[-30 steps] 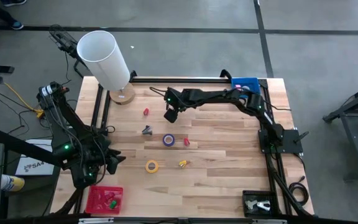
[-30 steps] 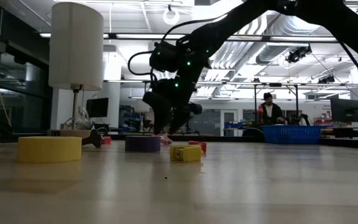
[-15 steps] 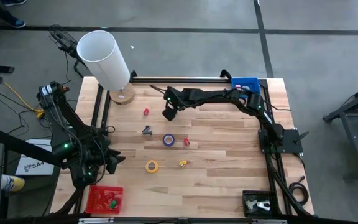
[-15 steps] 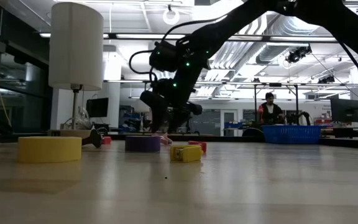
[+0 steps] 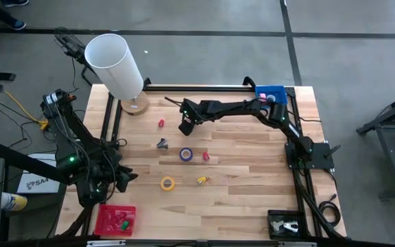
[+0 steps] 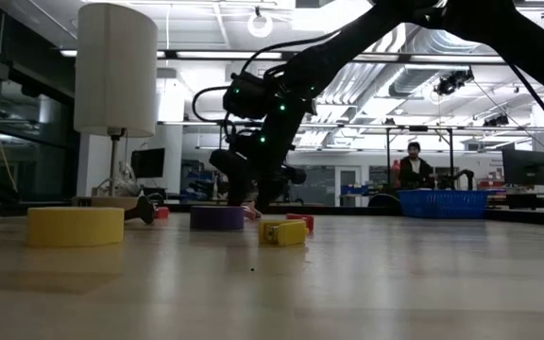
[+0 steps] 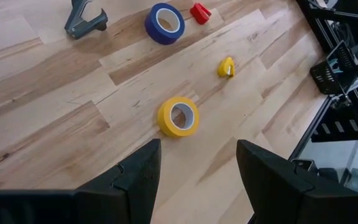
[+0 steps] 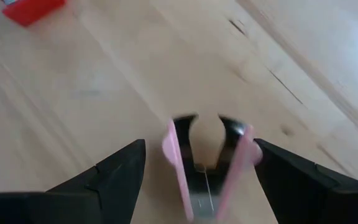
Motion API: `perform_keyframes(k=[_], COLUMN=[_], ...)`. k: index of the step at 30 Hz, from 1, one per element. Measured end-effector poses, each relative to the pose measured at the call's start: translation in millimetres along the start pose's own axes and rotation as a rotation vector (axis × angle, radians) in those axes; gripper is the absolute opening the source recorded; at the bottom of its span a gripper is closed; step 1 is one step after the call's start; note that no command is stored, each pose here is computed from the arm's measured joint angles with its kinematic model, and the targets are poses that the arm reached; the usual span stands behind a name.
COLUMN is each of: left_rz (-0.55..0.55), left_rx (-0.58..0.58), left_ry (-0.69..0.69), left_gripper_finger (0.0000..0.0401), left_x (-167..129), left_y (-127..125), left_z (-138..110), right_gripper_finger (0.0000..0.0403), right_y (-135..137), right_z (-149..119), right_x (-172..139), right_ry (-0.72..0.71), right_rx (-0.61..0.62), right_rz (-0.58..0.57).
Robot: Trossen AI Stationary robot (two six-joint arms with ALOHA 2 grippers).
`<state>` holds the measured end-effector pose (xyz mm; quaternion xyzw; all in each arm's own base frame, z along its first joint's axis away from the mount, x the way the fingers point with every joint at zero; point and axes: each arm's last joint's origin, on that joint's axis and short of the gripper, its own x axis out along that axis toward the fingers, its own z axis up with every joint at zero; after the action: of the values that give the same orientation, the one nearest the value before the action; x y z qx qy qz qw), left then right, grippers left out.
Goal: Pick and place Stapler, Stapler remover, tape
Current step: Put the pink staple remover into the black bin
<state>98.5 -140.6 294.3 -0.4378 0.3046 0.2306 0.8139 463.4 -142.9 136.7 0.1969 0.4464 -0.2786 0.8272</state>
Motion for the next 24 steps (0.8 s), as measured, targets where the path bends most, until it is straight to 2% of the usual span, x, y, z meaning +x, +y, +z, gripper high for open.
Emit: perform_keyframes(k=[9, 24], left_rz=[0.002, 0.007], left_rx=[0.0, 0.012], left_ry=[0.005, 0.004], left_gripper_finger=[0.0207, 0.0207], left_x=[0.0, 0.0], left_y=[0.0, 0.6], left_z=[-0.2, 0.1], right_gripper_finger=[0.0276, 0.0218], right_y=[4.1, 3.6], right_z=[-4.2, -5.4], right_x=[3.0, 3.0], right_ry=[-0.003, 0.011], right_rx=[-0.069, -0.086], right_rz=[-0.04, -0.042])
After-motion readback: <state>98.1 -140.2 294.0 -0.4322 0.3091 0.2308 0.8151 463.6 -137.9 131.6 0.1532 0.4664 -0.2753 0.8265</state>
